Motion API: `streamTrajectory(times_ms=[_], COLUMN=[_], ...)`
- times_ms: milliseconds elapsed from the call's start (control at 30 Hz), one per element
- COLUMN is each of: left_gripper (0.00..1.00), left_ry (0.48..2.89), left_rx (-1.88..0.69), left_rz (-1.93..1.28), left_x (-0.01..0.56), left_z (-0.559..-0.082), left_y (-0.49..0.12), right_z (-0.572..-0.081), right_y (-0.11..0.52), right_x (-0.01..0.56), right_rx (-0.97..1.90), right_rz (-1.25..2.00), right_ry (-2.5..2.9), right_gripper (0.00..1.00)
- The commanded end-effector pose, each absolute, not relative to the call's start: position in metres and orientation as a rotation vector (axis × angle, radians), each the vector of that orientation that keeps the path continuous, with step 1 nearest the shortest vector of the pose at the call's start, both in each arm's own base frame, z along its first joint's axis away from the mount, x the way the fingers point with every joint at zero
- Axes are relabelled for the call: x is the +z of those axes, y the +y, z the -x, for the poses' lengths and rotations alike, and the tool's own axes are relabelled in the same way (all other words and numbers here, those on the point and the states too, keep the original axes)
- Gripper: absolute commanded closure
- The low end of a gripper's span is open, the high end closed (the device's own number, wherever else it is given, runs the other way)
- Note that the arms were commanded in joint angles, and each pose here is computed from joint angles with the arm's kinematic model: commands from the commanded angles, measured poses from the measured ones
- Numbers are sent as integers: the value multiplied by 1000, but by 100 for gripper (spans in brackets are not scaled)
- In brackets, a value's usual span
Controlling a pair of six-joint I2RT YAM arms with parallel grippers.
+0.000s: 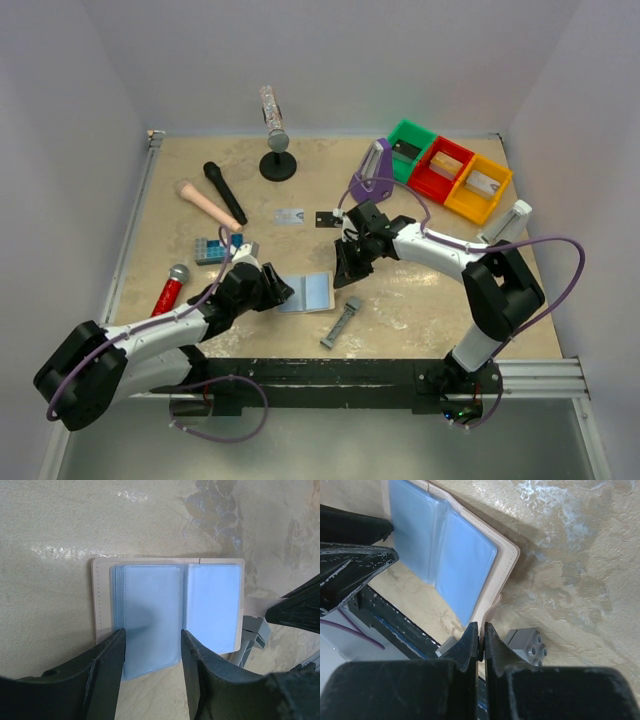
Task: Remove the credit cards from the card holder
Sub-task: Remove the credit card from the card holder.
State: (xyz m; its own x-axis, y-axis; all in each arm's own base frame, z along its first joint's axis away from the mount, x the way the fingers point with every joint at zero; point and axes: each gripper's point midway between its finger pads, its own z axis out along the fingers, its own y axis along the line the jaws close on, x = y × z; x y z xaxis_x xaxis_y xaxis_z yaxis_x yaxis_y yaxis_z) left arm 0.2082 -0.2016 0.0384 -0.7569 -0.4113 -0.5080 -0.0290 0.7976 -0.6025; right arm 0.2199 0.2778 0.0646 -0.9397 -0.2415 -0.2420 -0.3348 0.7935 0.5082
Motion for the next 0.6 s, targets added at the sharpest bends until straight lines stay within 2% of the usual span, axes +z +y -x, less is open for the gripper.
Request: streamTrajectory(times_ms=[0, 567], left_gripper=[48, 52], left_ry=[2307, 2322], left_rx=[-802, -937], left_rz=[321, 238], left_x=[45, 51], left_z=[-215, -212], left_y=[-209, -235], right_z=[-219, -214], right_y=[284, 292], right_x=[70, 69], right_rx=[892, 925], right_rz=[465, 485], right_ry=[2791, 2800], right_gripper=[100, 100])
